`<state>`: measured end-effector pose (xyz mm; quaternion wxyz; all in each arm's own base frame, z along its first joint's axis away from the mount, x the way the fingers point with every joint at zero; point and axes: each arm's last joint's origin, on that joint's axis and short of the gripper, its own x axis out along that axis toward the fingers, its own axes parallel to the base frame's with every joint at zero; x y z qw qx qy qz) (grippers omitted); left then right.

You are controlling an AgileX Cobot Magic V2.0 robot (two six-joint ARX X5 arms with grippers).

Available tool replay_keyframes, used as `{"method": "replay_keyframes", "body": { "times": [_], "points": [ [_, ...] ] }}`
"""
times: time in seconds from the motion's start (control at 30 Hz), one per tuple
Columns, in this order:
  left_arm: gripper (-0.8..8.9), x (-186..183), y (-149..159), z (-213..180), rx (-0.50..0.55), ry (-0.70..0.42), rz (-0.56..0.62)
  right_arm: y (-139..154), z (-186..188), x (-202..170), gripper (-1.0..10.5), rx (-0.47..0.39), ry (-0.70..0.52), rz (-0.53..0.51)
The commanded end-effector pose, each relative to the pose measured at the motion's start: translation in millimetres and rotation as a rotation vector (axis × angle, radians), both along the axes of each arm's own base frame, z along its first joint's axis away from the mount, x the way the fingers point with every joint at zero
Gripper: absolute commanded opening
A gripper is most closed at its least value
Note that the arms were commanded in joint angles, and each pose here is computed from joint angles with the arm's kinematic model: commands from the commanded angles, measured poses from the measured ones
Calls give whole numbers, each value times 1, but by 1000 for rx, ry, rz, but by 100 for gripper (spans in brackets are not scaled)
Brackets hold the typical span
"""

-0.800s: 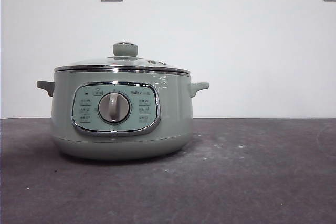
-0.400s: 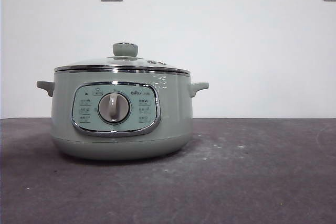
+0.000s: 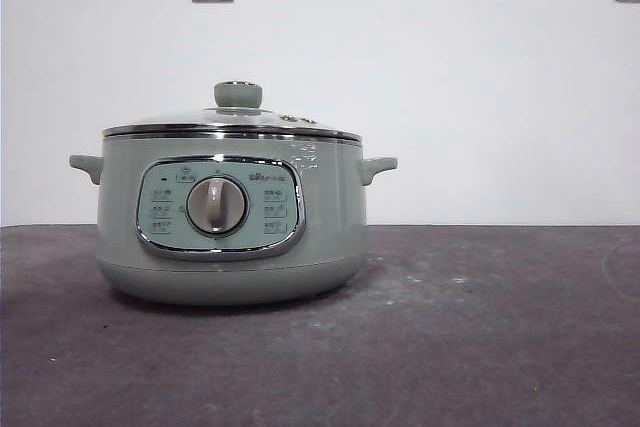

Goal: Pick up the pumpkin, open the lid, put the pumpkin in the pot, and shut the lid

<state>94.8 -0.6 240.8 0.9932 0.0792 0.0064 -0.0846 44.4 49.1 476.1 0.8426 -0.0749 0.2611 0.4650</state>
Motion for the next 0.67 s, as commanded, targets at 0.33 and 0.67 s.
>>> {"method": "replay_keyframes", "body": {
  "times": [0.33, 0.67],
  "points": [
    [-4, 1, 1, -72, -40, 77, 29, -5, 0, -6, 0, 0, -8, 2],
    [-4, 1, 2, -92, -43, 136, 58, -5, 0, -6, 0, 1, -9, 2]
  ]
}}
